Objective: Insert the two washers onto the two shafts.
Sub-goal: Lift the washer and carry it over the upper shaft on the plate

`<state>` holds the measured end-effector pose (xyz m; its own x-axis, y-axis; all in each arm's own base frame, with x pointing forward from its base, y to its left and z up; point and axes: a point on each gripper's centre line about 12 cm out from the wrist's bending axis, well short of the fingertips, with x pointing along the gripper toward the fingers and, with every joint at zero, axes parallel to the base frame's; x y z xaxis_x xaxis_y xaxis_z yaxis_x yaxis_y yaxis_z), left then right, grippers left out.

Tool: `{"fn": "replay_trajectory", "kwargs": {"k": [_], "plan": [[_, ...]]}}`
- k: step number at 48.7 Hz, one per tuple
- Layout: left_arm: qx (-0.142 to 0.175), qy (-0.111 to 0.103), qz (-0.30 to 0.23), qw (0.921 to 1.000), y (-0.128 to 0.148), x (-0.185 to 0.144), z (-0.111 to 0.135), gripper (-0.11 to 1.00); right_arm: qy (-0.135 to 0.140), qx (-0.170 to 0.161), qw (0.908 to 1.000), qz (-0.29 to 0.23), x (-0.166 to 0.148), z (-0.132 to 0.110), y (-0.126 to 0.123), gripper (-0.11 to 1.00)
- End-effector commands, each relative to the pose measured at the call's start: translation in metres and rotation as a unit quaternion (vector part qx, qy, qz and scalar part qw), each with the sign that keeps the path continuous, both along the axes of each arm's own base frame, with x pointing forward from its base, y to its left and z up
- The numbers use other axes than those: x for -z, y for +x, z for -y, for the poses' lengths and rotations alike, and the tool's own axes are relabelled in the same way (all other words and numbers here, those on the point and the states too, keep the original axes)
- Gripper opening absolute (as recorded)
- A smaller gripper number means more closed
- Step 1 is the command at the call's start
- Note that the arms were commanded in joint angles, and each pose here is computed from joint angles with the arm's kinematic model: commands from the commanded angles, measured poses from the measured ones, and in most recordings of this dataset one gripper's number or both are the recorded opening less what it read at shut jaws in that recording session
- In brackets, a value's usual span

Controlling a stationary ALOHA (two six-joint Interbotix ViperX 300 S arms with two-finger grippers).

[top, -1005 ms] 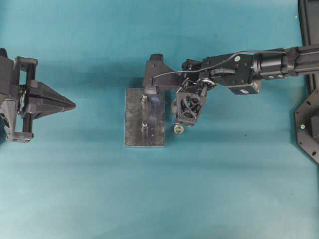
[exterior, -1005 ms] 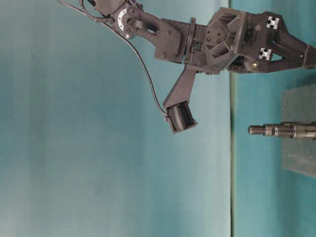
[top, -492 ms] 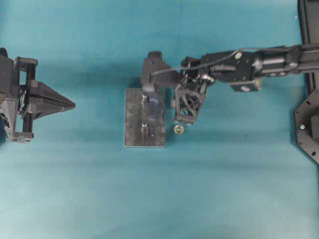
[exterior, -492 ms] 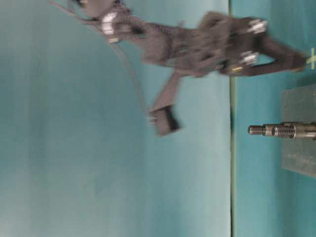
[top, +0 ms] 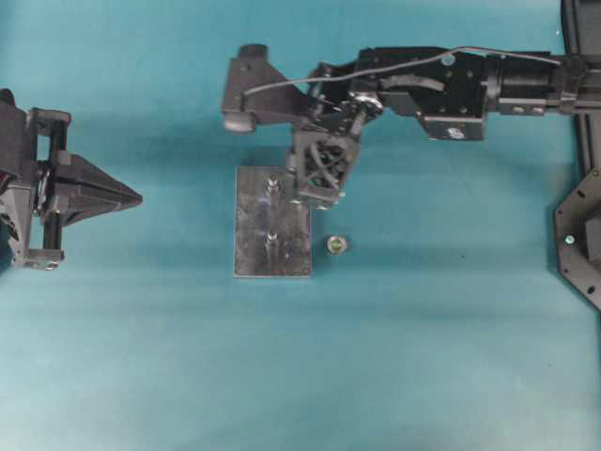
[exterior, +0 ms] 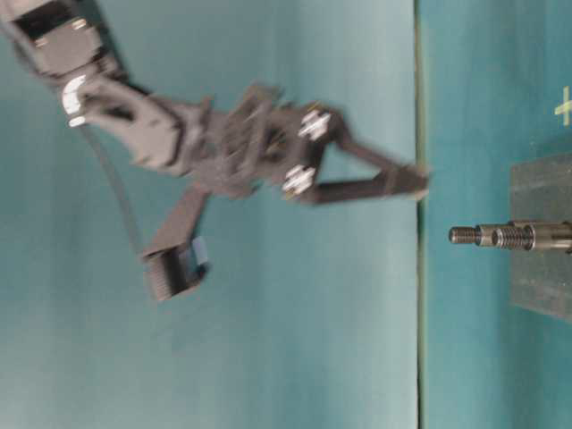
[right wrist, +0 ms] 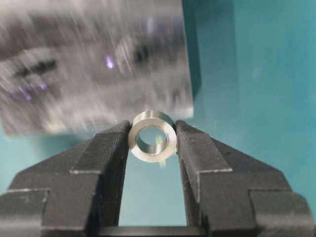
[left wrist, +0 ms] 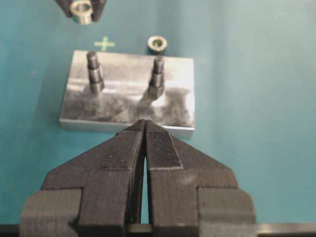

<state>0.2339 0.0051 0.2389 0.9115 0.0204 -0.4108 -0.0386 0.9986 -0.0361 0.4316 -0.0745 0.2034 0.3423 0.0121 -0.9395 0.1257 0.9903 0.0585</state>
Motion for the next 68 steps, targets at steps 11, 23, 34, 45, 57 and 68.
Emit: {"fn": "replay_trajectory", "kwargs": {"k": [11,23,34,45,57,68], "plan": [[0.0,0.0,0.008,1.0,0.001,-0.005,0.0,0.0,-0.004,-0.025,0.9996,0.015,-0.008,-0.012,0.024,0.33],[0.001,0.001,0.012,0.9999,0.001,-0.006,0.0,0.0,-0.018,-0.027,0.9995,0.001,0.003,-0.008,0.029,0.33],[0.001,0.001,0.01,0.9999,0.0,-0.005,0.0,0.0,-0.015,-0.031,0.9993,-0.015,0.013,-0.009,0.029,0.33],[0.001,0.001,0.011,0.9999,0.0,-0.005,0.0,0.0,-0.016,-0.03,0.9992,-0.019,0.019,-0.007,0.031,0.33],[0.001,0.0,0.012,0.9999,-0.001,-0.006,0.0,0.0,-0.017,-0.029,0.9993,-0.017,0.017,-0.006,0.032,0.33],[0.0,0.0,0.011,0.9999,-0.001,-0.004,0.0,0.0,-0.017,-0.03,0.9993,-0.018,0.014,-0.005,0.037,0.33]]}}
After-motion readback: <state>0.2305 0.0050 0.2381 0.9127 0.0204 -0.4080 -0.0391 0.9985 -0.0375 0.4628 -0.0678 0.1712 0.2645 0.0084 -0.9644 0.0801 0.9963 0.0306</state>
